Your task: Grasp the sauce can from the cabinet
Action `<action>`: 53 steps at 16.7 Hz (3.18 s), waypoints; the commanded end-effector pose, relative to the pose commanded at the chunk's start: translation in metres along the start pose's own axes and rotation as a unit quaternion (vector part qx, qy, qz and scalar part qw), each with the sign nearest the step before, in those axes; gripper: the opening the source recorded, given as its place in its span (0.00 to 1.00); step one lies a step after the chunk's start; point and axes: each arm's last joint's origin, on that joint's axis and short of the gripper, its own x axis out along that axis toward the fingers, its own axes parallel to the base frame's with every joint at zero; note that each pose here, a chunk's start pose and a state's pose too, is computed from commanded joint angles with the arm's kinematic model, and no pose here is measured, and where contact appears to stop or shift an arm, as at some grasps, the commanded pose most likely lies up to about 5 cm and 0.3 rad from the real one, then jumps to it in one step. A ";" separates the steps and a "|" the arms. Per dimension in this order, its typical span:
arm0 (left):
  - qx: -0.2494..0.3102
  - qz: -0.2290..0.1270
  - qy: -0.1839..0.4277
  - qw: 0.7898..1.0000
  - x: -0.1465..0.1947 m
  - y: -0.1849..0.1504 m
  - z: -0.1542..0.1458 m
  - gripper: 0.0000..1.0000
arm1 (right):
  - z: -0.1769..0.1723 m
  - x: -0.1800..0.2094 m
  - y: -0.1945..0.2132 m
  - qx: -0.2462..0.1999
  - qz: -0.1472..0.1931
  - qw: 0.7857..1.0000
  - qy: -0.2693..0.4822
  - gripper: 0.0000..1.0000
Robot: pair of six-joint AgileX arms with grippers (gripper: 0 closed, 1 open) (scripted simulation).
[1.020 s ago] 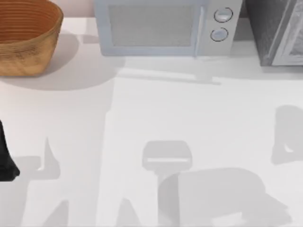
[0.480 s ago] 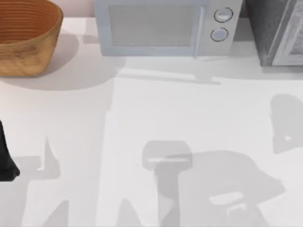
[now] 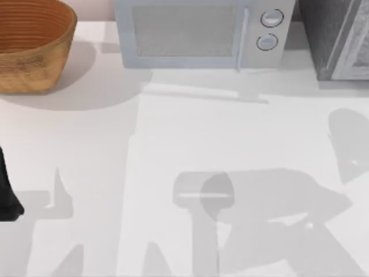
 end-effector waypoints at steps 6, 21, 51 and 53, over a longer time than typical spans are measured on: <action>0.000 0.000 0.000 1.000 0.000 0.000 0.000 1.00 | -0.026 0.007 -0.022 0.001 0.050 0.999 0.001 0.00; 0.000 0.000 0.000 1.000 0.000 0.000 0.000 1.00 | -0.081 0.004 -0.046 0.004 0.130 0.992 0.004 0.00; 0.000 0.000 0.000 1.000 0.000 0.000 0.000 1.00 | -0.108 0.061 -0.030 0.004 0.130 0.992 0.004 1.00; 0.000 0.000 0.000 1.000 0.000 0.000 0.000 1.00 | -0.108 0.061 -0.030 0.004 0.130 0.992 0.004 1.00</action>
